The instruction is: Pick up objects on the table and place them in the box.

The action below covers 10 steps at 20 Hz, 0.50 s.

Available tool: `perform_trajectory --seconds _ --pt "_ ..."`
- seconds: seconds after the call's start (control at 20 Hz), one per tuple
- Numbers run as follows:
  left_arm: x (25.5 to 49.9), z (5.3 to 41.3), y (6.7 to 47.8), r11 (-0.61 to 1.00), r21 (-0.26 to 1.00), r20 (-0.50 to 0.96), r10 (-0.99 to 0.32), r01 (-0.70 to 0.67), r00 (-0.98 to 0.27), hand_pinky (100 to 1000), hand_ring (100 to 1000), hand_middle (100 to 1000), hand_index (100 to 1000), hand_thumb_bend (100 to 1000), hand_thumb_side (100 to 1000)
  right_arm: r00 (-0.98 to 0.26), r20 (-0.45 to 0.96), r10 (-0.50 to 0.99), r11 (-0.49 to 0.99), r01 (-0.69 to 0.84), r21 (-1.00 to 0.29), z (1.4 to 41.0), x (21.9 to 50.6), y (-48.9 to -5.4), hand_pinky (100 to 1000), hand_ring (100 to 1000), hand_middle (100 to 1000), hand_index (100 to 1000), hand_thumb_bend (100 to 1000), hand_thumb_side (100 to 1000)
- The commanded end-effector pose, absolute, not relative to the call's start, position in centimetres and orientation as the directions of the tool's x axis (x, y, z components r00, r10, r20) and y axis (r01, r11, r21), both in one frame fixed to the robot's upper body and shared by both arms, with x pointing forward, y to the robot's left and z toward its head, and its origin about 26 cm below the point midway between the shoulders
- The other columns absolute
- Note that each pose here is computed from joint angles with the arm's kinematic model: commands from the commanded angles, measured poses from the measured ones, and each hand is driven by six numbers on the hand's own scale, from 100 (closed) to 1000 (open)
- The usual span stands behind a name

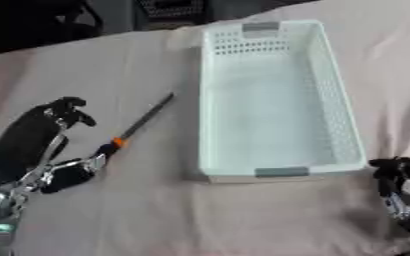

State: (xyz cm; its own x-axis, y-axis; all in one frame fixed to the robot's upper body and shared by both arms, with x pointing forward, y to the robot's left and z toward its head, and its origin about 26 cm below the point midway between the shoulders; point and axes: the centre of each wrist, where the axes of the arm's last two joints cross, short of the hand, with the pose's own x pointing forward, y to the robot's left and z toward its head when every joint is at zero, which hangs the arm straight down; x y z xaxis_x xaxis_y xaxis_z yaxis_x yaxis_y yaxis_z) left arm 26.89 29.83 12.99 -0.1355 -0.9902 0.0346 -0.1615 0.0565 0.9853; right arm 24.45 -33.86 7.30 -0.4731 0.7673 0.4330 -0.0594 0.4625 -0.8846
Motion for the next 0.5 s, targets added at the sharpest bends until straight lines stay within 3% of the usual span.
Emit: perform_trajectory --seconds 0.05,0.5 --pt "26.9 13.0 30.1 0.035 0.986 0.018 -0.994 -0.163 -0.103 876 847 855 703 458 420 -0.472 0.422 0.774 0.45 -0.058 -0.891 7.6 24.4 -34.1 421 536 571 801 100 825" --pt "27.2 11.9 30.1 0.025 0.993 0.012 -0.994 -0.118 -0.109 876 848 845 703 440 454 -0.473 0.422 0.773 0.449 -0.06 -0.891 7.6 24.4 -34.1 421 536 572 801 100 825"
